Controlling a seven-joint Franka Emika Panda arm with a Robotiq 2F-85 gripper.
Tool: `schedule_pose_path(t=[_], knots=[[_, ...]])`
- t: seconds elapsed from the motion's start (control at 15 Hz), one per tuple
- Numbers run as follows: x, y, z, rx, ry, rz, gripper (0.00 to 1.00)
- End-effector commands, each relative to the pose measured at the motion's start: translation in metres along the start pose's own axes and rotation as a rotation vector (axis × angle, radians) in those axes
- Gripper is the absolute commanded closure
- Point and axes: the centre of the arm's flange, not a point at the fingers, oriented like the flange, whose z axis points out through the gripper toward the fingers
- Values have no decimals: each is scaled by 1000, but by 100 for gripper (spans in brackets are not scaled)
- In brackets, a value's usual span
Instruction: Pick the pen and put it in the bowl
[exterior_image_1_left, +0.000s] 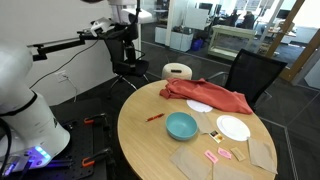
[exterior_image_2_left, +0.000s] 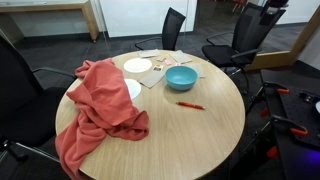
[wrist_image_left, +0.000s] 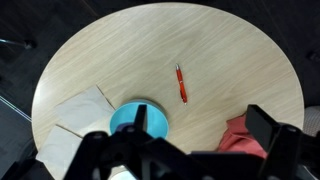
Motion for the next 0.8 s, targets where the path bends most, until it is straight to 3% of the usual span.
schedule_pose_path(t=[0.0, 0.73], knots=[[27, 0, 21, -17, 12, -68, 0], [61, 10, 108, -46, -32, -156, 0]])
